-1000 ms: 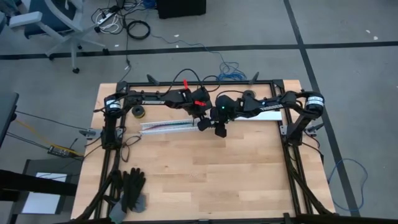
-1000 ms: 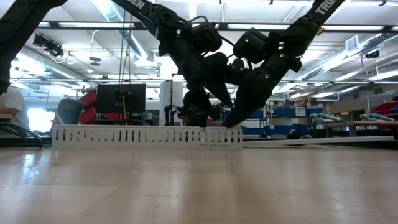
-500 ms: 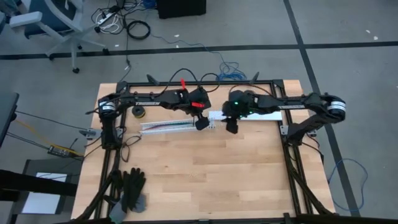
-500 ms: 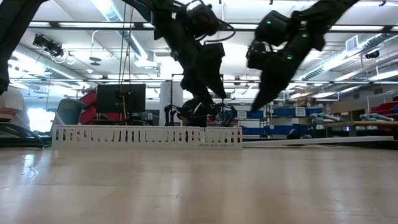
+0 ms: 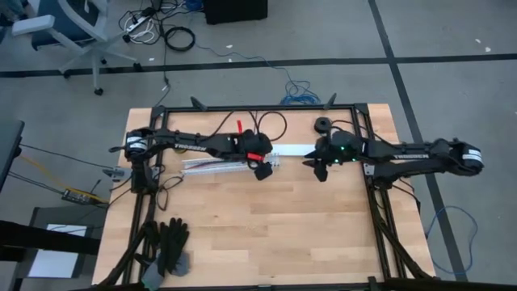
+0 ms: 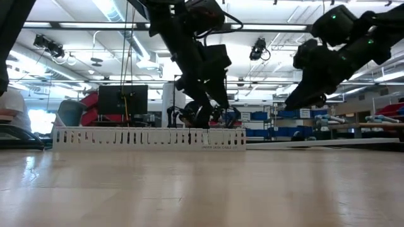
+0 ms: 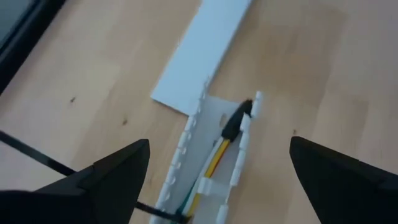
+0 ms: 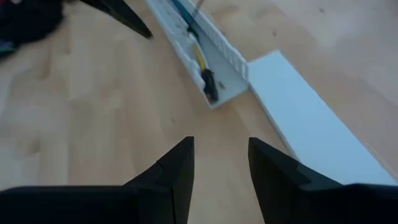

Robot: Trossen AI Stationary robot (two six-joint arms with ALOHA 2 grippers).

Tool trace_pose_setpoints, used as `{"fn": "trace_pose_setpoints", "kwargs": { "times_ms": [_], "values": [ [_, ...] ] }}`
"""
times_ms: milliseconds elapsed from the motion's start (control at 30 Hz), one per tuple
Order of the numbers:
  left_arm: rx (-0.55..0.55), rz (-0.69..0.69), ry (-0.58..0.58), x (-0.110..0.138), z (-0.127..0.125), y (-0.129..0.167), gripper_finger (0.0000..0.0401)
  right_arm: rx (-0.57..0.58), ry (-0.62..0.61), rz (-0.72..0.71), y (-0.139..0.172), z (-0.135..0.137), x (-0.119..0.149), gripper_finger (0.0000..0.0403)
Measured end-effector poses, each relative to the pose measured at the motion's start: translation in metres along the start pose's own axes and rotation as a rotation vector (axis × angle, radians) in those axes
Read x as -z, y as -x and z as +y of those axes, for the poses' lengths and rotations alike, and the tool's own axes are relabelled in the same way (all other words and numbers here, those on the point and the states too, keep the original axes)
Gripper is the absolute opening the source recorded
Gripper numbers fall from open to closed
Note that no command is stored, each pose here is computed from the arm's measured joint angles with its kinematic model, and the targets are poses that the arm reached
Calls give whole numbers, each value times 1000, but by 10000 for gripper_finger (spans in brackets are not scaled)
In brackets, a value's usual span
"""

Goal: Ziptie cables
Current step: Close the white cable duct

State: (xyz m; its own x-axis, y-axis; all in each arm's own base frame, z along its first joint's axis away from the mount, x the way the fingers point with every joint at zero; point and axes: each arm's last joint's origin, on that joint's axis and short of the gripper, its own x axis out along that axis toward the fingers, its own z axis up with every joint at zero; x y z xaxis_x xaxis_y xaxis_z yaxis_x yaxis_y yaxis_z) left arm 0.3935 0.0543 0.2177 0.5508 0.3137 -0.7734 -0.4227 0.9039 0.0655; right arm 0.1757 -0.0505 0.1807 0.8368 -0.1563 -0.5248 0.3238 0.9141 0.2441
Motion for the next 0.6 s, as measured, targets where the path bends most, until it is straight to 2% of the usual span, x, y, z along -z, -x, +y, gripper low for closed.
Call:
{"fn": "trace_pose_setpoints", "kwargs": {
  "times_ms": [167,333,433,533,600],
  "values": [
    [-32,-63,109,8,-12,-4,365,-17,12,-33,6,1,-2,134],
    [-11,-87,215,18,-22,-14,365,-54,45,-14,5,4,0,133],
    [19,-140,223,20,-28,-19,365,-69,70,-12,5,7,0,134],
    [55,-236,231,11,-32,-22,365,-74,75,-10,5,8,1,134],
    [76,-278,277,7,-32,-21,365,-72,73,-5,5,8,1,133]
  ]
}}
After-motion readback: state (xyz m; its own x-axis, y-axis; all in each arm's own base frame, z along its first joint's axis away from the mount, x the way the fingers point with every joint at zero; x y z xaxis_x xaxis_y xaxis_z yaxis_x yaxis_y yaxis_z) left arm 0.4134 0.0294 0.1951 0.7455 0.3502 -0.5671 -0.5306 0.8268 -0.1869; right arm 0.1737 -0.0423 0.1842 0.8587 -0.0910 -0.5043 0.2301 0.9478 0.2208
